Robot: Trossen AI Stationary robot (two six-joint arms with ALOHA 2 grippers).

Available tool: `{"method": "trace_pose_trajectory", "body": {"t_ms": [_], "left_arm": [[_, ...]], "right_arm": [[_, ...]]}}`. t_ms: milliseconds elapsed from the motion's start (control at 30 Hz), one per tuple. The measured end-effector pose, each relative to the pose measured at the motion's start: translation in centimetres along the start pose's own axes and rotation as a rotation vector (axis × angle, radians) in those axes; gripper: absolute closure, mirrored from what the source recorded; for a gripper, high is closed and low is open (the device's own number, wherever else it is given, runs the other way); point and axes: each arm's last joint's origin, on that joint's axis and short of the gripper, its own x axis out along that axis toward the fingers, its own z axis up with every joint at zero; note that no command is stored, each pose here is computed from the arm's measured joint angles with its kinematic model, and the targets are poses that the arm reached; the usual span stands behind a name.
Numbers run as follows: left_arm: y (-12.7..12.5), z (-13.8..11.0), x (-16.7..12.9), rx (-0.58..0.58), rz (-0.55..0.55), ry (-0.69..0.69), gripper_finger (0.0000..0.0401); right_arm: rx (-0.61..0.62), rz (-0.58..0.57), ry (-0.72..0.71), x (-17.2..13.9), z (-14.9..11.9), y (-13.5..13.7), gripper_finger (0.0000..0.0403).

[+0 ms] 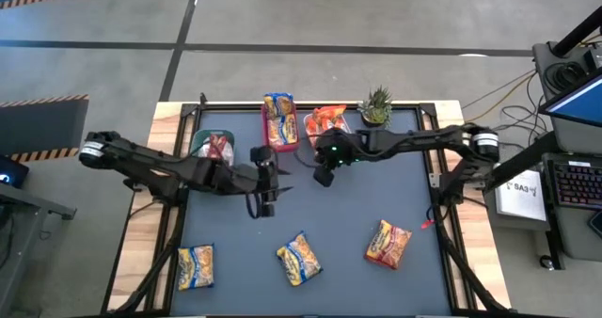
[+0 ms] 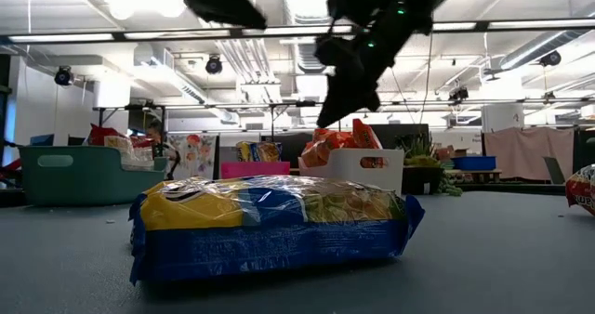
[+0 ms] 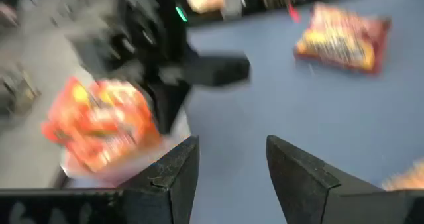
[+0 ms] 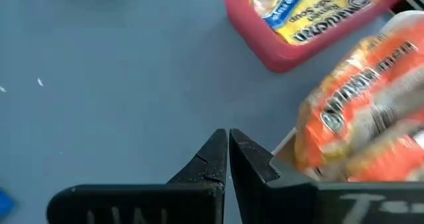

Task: Sort Maruchan noodles
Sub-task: Put the right blue noodle pack into the red bin

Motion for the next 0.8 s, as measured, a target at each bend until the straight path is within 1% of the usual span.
{"method": "trace_pose_trajectory", "body": {"t_ms": [133,300,433,533,633,800], "left_arm": [[-1.8,-1.5,-0.8,-0.015,-0.057,0.146,0.0243],[-4.2,-3.4,-1.8,-0.048,-0.144,0.318,0.0243],[-6.1,-4.1,-2.9,-0.093,-0.203,0.385,0.0243],[-7.6,-4.5,-3.8,-0.124,-0.229,0.385,0.0243],[-8.6,-4.8,-4.5,-0.151,-0.187,0.356,0.0243],[-9.6,-4.8,-5.7,-0.175,-0.026,0.24,0.0243]], "right_arm": [[-0.068,0.005,0.073,0.5,1.3,1.1,0.0394],[-0.141,0.023,0.125,0.0,2.2,2.8,0.0394],[-0.195,0.064,0.153,-0.8,2.1,4.5,0.0394],[-0.245,0.163,0.172,-1.2,1.5,6.2,0.0394],[-0.276,0.269,0.201,-1.1,0.4,8.4,0.0394],[-0.345,0.349,0.209,0.5,-1.9,13.1,0.0394]]}}
